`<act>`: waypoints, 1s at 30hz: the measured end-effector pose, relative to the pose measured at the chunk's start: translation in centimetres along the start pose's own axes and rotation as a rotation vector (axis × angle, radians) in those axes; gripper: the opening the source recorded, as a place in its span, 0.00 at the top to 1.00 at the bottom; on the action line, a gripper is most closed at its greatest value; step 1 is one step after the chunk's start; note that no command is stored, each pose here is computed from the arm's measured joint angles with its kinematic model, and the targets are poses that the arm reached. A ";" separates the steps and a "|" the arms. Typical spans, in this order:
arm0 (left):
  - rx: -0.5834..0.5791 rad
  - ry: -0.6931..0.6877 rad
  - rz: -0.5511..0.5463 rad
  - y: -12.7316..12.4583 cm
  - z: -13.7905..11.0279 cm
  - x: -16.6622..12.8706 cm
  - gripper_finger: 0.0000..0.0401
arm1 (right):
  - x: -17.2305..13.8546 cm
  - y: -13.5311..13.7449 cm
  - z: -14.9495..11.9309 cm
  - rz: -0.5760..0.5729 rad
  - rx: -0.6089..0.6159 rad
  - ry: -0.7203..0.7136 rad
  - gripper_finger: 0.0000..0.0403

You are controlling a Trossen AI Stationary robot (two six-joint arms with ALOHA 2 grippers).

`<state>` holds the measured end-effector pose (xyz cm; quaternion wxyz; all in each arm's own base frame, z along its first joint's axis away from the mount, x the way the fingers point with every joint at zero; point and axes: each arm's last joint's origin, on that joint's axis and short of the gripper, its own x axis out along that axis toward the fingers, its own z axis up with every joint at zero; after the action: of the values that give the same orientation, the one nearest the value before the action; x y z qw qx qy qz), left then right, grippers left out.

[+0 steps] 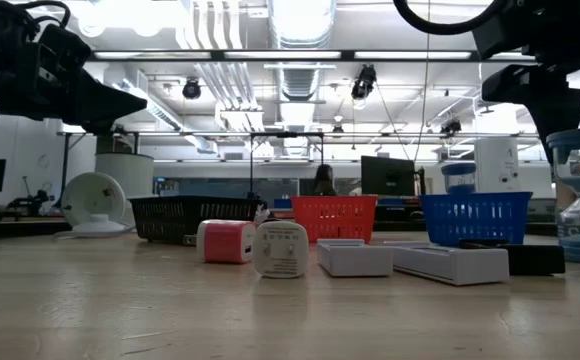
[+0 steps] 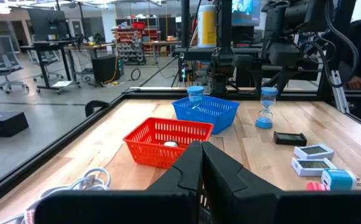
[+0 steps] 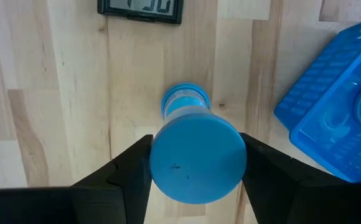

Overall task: Pick & Place Office items
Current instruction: Put the blue hourglass into the blue basket

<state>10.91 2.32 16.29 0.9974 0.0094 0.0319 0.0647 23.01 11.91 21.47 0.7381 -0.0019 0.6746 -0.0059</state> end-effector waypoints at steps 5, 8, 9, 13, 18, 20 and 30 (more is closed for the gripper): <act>0.000 0.000 0.000 0.0 0.0 0.0 0.96 | -0.1 0.0 0.0 0.010 -0.017 0.004 0.51; 0.000 0.000 0.001 0.0 0.0 0.0 0.96 | -0.8 0.0 0.1 0.027 -0.036 -0.011 0.51; 0.000 0.000 0.001 0.0 0.0 0.0 0.96 | -1.3 -0.1 0.2 0.040 -0.036 -0.025 0.51; 0.000 0.000 0.001 0.0 0.0 0.0 0.96 | -3.6 -0.8 0.2 0.081 -0.021 -0.113 0.51; 0.001 0.000 0.001 0.0 0.0 0.0 0.96 | -7.3 -2.2 -0.7 0.135 -0.013 -0.271 0.51; 0.000 0.000 0.001 0.0 0.0 0.0 0.96 | -8.6 -2.9 -1.3 0.146 -0.002 -0.348 0.51; 0.001 0.000 0.001 0.0 0.0 0.0 0.96 | -11.6 -6.4 -6.2 0.178 0.074 -0.720 0.51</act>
<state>10.91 2.33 16.29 0.9973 0.0097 0.0320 0.0651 15.77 5.63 32.50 0.9253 0.0813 0.3689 0.0350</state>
